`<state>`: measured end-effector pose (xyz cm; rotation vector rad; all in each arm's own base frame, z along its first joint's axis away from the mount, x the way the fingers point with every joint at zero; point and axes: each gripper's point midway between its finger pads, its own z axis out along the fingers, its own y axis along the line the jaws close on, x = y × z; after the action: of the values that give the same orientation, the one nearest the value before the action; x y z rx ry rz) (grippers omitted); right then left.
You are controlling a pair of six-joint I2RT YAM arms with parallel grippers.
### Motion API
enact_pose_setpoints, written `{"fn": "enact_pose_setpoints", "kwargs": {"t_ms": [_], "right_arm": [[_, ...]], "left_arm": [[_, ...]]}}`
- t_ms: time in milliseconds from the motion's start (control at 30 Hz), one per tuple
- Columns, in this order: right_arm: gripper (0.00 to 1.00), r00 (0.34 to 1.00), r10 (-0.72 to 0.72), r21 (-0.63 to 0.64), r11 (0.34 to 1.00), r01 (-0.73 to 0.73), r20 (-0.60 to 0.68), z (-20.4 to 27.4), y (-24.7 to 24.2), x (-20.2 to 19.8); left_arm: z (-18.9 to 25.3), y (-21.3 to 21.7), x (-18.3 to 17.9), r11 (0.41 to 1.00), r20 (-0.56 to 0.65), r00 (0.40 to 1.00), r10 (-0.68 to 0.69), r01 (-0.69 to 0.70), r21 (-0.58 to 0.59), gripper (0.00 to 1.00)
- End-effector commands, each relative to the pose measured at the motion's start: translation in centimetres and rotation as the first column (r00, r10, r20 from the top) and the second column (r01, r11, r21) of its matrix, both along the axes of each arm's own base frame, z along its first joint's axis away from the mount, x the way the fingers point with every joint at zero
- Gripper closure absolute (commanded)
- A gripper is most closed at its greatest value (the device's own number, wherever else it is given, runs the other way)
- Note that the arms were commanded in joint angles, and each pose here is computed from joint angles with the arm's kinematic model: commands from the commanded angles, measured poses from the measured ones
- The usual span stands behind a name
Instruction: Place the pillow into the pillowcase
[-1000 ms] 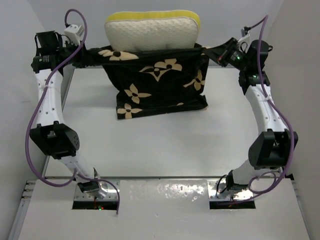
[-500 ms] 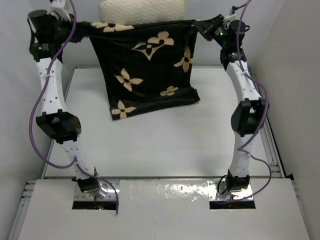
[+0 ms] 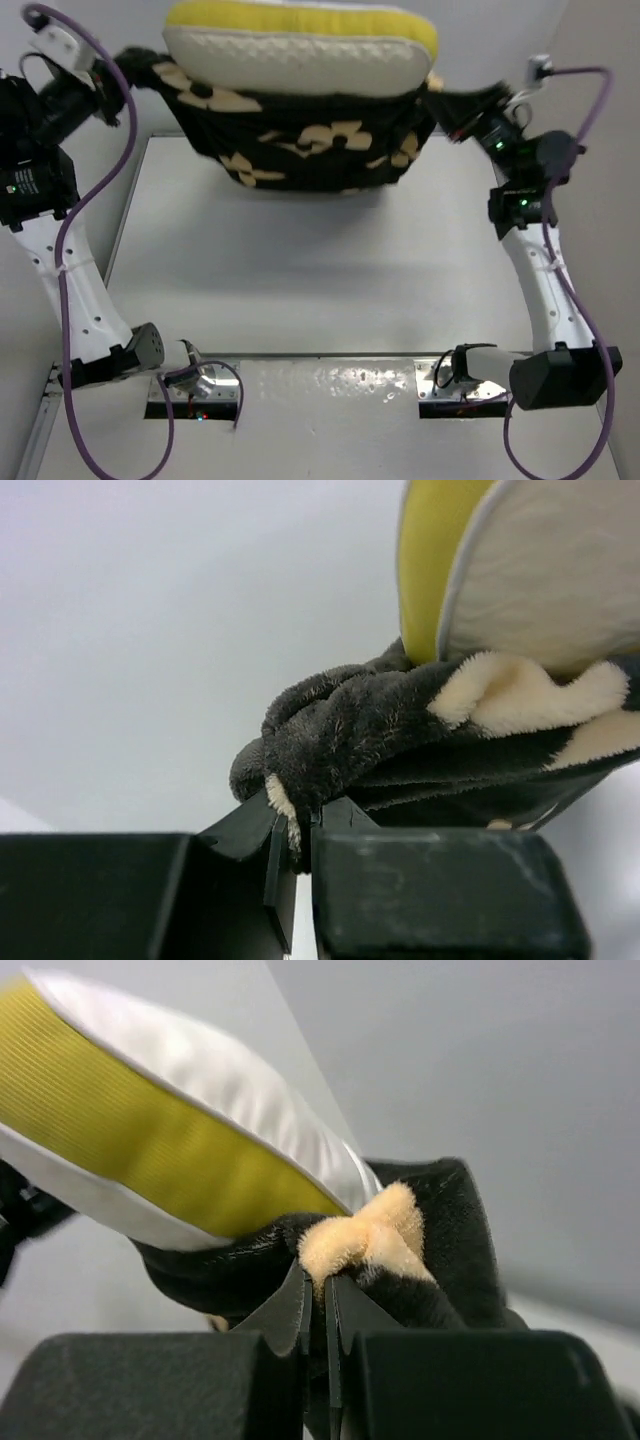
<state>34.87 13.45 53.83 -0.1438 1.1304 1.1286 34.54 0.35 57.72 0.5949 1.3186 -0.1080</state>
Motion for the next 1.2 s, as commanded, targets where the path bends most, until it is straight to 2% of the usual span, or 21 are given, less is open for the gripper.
{"fn": "enact_pose_setpoints", "kwargs": {"t_ms": [0,33,67,100,133,167,200,233,333,400,533,633,767,900,933,967,1000,1100,1133,1167], "right_arm": [[1.00,0.933,-0.019,-0.153,0.987,-0.039,-0.360,-16.6,1.5,4.0],[1.00,0.869,-0.034,-0.232,0.968,-0.094,-0.494,-23.2,2.1,2.7],[1.00,0.847,-0.044,-0.269,0.956,-0.119,-0.530,-25.2,2.2,1.1],[1.00,0.798,-0.067,-0.317,0.935,-0.159,-0.599,-29.9,2.3,-0.7],[1.00,0.733,-0.085,-0.321,0.928,-0.187,-0.675,-33.0,1.9,-2.6],[1.00,0.731,-0.099,-0.330,0.927,-0.180,-0.675,-33.5,1.6,-4.3],[1.00,0.678,-0.136,-0.336,0.926,-0.172,-0.722,-37.1,0.8,-6.1],[1.00,0.661,-0.159,-0.339,0.928,-0.152,-0.733,-38.1,0.2,-7.1],[1.00,0.666,-0.242,-0.344,0.939,-0.023,-0.706,-38.6,-2.1,-9.0],[1.00,0.674,-0.295,-0.341,0.938,0.068,-0.678,-37.8,-3.8,-9.0],[1.00,0.646,-0.283,-0.336,0.941,0.043,-0.709,-38.6,-3.9,-9.5],[1.00,0.667,-0.233,-0.313,0.950,0.001,-0.708,-37.6,-3.1,-9.5],[1.00,0.737,-0.183,-0.330,0.942,-0.058,-0.651,-35.4,-2.2,-9.2],[1.00,0.666,-0.280,-0.385,0.923,-0.011,-0.691,-36.7,-3.7,-7.9],[1.00,0.641,-0.288,-0.380,0.925,-0.005,-0.711,-37.2,-3.9,-7.1],[1.00,0.637,-0.272,-0.346,0.938,0.009,-0.721,-36.4,-3.7,-6.3],[1.00,0.666,-0.247,-0.321,0.947,0.012,-0.704,-35.4,-3.4,-5.2],[1.00,0.620,-0.156,-0.242,0.969,-0.057,-0.769,-36.0,-1.8,-4.0],[1.00,0.599,-0.143,-0.228,0.971,-0.068,-0.788,-36.5,-1.6,-3.9],[1.00,0.562,-0.137,-0.215,0.974,-0.075,-0.815,-37.8,-1.5,-4.2]], "left_arm": [[-14.8,4.3,3.4,0.979,-0.328,0.942,0.070,-0.002,0.204,1.00],[-18.5,4.1,1.3,0.975,-0.451,0.891,0.056,0.048,0.216,1.00],[-21.7,4.5,-0.2,0.966,-0.527,0.848,0.054,0.089,0.242,1.00],[-23.9,5.3,-1.4,0.912,-0.532,0.845,0.052,0.177,0.371,1.00],[-27.0,5.2,-3.8,0.921,-0.623,0.780,0.060,0.197,0.335,1.00],[-28.3,6.2,-4.8,0.920,-0.649,0.753,0.108,0.172,0.353,1.00],[-29.6,7.4,-5.8,0.903,-0.669,0.726,0.161,0.165,0.396,1.00],[-30.9,7.6,-6.9,0.900,-0.688,0.704,0.177,0.167,0.403,1.00],[-32.1,8.3,-8.3,0.891,-0.700,0.681,0.213,0.159,0.425,1.00],[-32.1,8.0,-8.5,0.892,-0.697,0.687,0.205,0.161,0.422,1.00],[-31.6,7.2,-9.0,0.888,-0.680,0.704,0.204,0.160,0.432,1.00],[-30.1,6.8,-9.0,0.881,-0.655,0.723,0.221,0.141,0.452,1.00],[-29.0,6.6,-9.2,0.875,-0.632,0.738,0.239,0.118,0.469,1.00],[-31.1,5.3,-9.0,0.873,-0.668,0.723,0.178,0.197,0.446,1.00],[-31.3,4.9,-8.7,0.891,-0.677,0.719,0.159,0.190,0.411,1.00],[-31.3,4.8,-8.2,0.900,-0.676,0.720,0.159,0.176,0.399,1.00],[-31.2,4.8,-7.2,0.905,-0.664,0.730,0.161,0.159,0.395,1.00],[-31.4,4.7,-6.7,0.908,-0.676,0.722,0.152,0.169,0.384,1.00],[-31.6,4.6,-6.9,0.891,-0.669,0.730,0.139,0.203,0.407,1.00],[-32.7,4.3,-7.7,0.887,-0.697,0.706,0.124,0.237,0.397,1.00]]}}
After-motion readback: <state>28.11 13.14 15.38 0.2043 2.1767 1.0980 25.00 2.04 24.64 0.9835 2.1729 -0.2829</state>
